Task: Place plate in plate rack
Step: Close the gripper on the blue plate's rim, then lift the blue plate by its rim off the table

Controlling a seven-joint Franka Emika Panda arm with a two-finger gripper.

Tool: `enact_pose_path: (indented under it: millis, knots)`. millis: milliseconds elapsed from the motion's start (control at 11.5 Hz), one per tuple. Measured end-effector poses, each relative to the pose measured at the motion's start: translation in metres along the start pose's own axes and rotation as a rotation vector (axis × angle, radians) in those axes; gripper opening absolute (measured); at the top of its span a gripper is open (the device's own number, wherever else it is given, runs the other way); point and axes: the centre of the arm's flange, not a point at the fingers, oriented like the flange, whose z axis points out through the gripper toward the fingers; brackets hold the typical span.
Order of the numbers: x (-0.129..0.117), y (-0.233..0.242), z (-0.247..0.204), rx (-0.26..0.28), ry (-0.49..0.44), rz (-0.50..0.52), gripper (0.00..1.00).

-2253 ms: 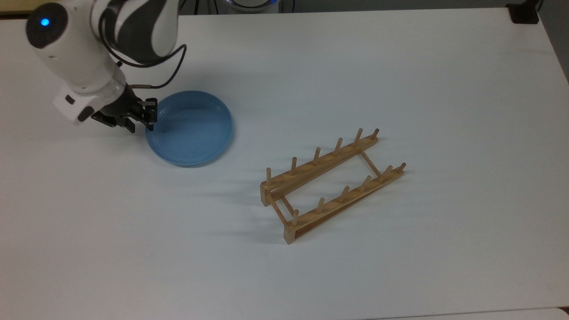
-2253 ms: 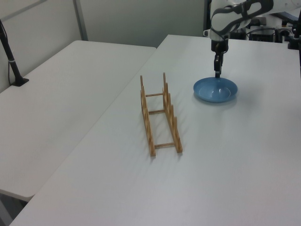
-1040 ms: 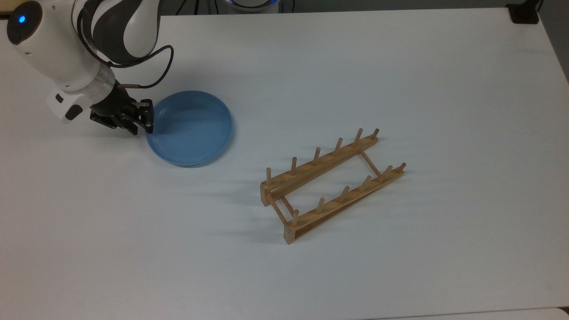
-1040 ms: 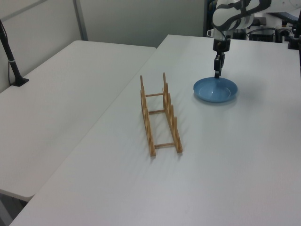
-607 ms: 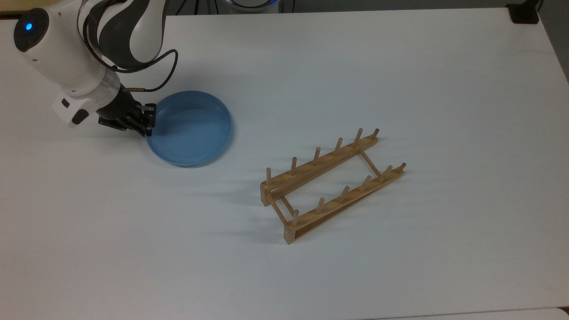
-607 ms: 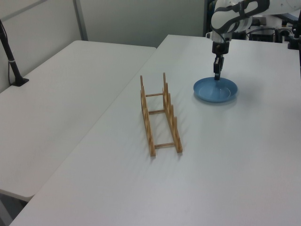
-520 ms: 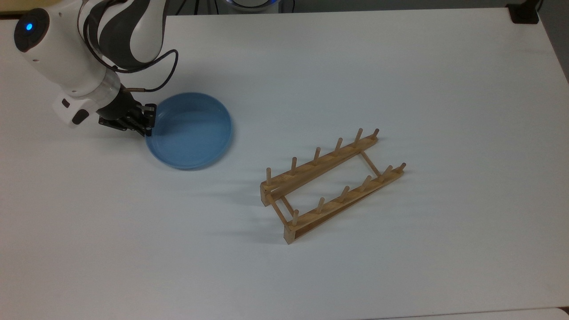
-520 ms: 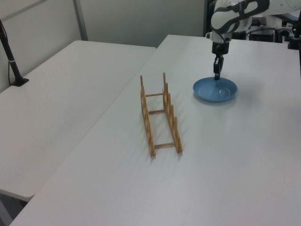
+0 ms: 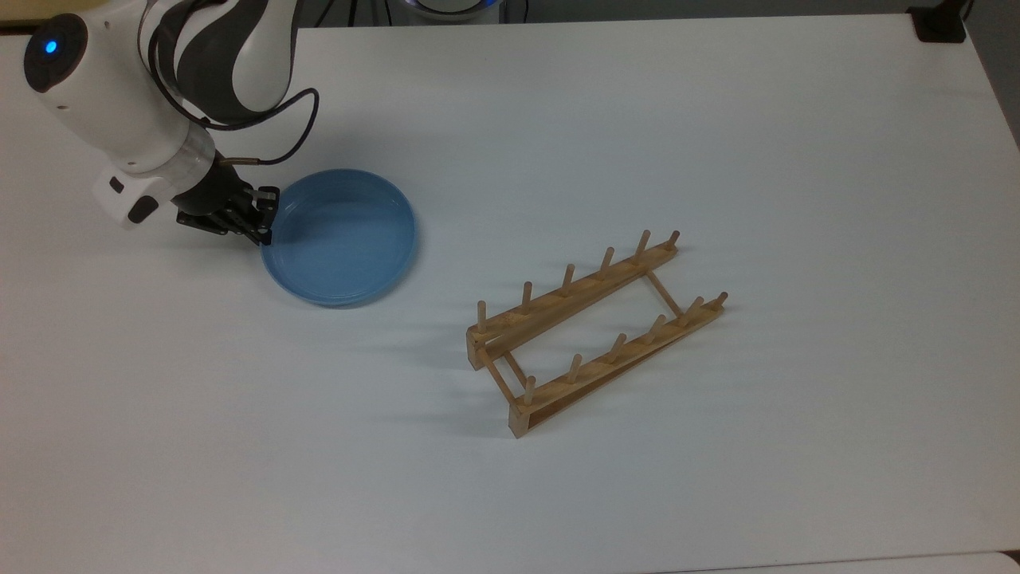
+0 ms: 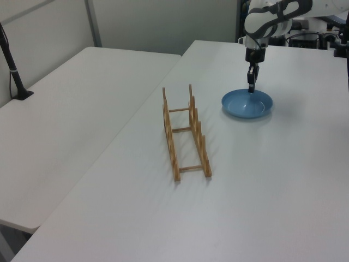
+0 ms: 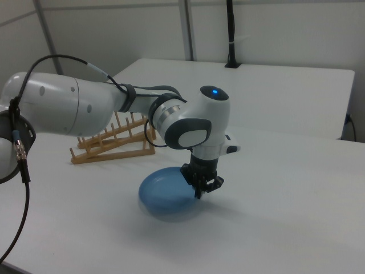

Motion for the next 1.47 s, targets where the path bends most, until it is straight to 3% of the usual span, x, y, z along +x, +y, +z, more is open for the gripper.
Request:
enact_pose_path:
  millis: [693,1127,1473]
  knots:
    - [-0.002,0.004,-0.014,0.011,-0.007,0.008,0.04]
    - [-0.002,0.002,-0.049,0.053,-0.032,0.005,0.04]
    - [0.003,-0.008,-0.083,0.046,0.012,-0.017,0.04]
